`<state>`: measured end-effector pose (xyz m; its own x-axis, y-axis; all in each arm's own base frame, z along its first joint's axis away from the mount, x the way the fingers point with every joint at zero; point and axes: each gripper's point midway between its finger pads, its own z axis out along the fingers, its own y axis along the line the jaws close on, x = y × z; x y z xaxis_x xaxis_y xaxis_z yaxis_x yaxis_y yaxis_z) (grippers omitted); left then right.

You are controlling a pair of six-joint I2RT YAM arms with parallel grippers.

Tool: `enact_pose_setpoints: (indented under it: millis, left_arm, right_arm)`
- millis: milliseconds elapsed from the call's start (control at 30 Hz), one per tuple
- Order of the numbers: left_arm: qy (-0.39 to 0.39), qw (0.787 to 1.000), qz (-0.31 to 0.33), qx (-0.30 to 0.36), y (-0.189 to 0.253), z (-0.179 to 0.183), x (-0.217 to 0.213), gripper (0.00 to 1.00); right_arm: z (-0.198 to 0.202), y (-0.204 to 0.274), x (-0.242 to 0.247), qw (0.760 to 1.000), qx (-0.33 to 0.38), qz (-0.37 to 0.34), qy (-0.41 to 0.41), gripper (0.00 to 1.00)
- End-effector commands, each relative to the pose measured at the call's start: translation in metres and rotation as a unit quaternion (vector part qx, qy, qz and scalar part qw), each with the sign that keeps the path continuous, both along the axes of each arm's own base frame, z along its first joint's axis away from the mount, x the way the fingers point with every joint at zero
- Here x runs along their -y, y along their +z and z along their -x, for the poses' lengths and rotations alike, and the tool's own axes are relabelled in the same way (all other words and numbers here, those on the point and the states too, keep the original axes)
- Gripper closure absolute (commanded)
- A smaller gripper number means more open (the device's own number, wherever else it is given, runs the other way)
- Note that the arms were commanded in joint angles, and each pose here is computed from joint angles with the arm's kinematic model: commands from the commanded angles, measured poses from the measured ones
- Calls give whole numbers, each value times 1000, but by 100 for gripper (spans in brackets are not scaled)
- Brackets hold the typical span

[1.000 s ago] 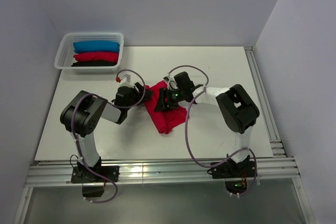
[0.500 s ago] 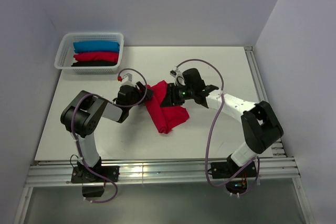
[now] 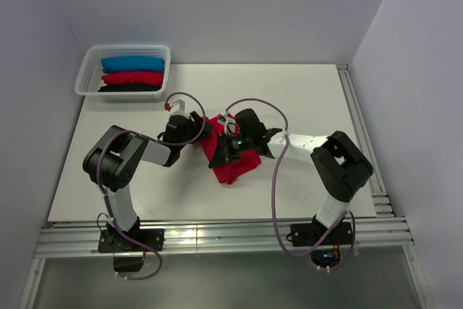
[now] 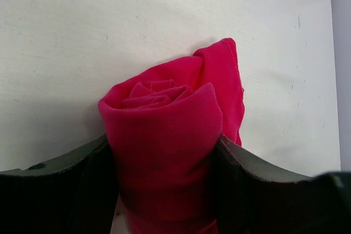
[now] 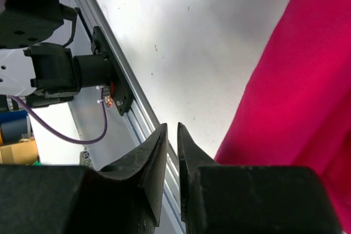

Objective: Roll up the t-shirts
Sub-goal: Roll the tshirt

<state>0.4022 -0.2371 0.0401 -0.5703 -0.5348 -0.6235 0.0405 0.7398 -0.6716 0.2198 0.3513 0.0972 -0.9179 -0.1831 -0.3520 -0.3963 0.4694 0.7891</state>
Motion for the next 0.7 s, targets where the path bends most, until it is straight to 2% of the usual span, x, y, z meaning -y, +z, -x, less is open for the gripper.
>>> enact_pose_setpoints:
  millis: [0, 267, 467, 667]
  left_arm:
    - [0, 998, -52, -44, -24, 14, -8, 37]
    - [-3, 997, -56, -44, -22, 16, -7, 36]
    - [-5, 997, -59, -44, -21, 15, -7, 36]
    - [-11, 997, -62, -47, -21, 16, -5, 35]
  right_arm:
    - [0, 0, -7, 1000, 0, -17, 2, 81]
    - [-3, -37, 7, 999, -48, -20, -9, 82]
    - [-5, -45, 22, 996, -70, -43, -27, 82]
    - [-11, -70, 40, 993, -97, -23, -61, 85]
